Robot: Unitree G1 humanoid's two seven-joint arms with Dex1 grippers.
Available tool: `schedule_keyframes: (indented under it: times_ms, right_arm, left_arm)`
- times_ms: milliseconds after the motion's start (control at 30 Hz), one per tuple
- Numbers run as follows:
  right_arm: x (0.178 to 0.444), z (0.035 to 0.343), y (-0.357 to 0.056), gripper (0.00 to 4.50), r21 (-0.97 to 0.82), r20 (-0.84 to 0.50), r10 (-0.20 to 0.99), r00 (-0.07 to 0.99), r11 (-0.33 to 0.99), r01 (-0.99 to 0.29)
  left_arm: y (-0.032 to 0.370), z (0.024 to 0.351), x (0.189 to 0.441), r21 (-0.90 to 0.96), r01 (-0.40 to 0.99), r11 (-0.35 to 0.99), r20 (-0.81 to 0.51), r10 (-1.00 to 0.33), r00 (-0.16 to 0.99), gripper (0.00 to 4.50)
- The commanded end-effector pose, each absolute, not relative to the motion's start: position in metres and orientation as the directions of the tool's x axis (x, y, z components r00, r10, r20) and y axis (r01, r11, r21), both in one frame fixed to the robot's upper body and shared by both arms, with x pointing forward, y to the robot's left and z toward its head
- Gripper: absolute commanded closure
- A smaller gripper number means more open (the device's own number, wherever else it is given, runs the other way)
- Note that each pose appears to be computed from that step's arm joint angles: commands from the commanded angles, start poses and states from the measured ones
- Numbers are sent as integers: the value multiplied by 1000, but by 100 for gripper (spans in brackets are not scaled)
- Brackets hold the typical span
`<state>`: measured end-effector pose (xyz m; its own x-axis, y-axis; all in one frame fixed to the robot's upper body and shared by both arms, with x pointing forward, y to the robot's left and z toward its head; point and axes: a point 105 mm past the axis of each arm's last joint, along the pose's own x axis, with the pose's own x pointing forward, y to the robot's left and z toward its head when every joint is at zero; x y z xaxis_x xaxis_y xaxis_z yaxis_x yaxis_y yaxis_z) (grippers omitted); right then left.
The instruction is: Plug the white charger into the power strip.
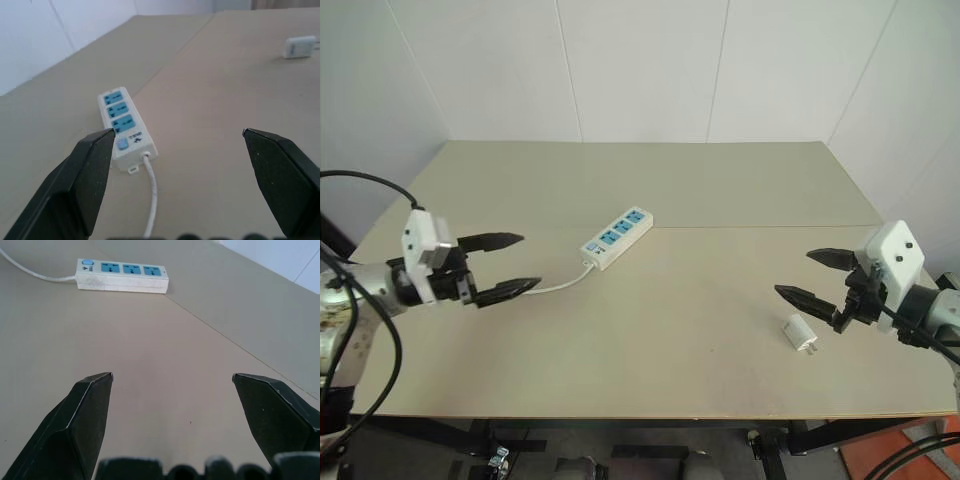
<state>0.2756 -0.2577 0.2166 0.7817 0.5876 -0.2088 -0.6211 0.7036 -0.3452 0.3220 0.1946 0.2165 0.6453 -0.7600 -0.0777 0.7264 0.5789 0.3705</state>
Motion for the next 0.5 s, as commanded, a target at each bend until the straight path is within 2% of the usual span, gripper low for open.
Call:
schedule_keyframes:
  times_ms: [33,167,300,500]
  right_arm:
    - [277,233,-251,0,-382,-156,607,779,690,-614]
    - [283,236,-245,0,-383,-135,625,769,682,-622]
    - [286,239,-241,0,-387,-121,635,763,677,-626]
    - [288,244,-238,0,-392,-107,642,759,674,-626]
  left_arm:
    - [187,228,352,424,608,672,-16,-665,746,6]
    - [164,224,387,376,537,755,20,-586,810,6]
    - [138,209,413,297,532,793,33,-566,824,6]
    - [114,185,439,228,539,811,23,-558,829,6]
